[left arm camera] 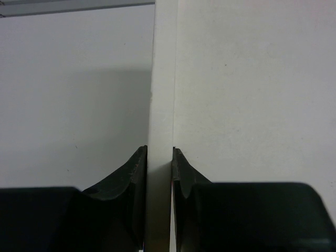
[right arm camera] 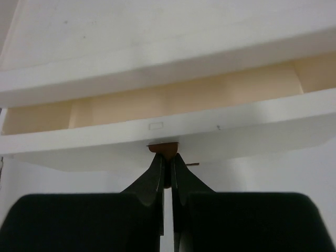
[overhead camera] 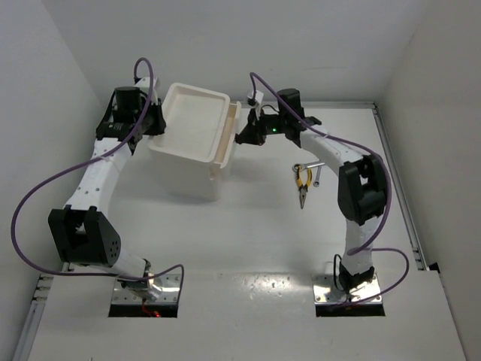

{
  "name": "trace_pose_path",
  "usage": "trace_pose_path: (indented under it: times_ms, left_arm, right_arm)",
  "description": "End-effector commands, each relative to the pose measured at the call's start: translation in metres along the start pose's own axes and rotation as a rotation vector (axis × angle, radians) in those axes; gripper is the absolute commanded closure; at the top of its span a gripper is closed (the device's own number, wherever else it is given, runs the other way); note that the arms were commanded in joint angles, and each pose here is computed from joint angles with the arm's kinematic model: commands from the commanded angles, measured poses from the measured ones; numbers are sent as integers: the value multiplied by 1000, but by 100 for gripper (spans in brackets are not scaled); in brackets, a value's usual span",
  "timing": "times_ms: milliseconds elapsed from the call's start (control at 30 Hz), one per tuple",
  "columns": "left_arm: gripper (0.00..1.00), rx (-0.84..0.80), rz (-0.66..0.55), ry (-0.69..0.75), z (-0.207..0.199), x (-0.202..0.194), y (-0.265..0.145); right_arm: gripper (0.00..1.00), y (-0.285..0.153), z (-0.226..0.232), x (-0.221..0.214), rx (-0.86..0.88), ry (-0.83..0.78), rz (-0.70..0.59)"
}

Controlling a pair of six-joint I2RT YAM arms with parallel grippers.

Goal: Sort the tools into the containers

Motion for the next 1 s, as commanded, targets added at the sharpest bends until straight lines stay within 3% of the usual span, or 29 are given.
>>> trace_pose_path:
  times_ms: [0, 600, 733, 767, 867, 967]
  left_arm:
    - [100, -24, 29, -108, -11, -6, -5]
    - [100, 68, -21, -119, 3, 11, -5]
    - [100, 55, -37, -118, 0, 14, -7]
    - [100, 43, -34, -108, -1, 14, -7]
    - [88, 16, -27, -99, -4, 14, -7]
    - [70, -10, -30, -89, -8, 18, -6]
  right_arm:
    - [100, -37, -8, 17, -64, -55, -19]
    - [100, -119, -6, -25, -167, 47, 83]
    - [60, -126, -6, -30, -182, 75, 86]
    - [57, -126, -8, -29, -192, 66, 86]
    - [51, -128, -6, -23, -207, 62, 63]
    - [49, -131, -3, -16, -215, 61, 49]
Point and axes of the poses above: each gripper's point midway between its finger pads, its own y axis out along the fingers, its own z axis along the line the jaws close on, x = y × z, the point moved 4 cm from there along -y, back along the fingers, and after that the axes turned 8 degrees about -y, right-handed, at the moved point
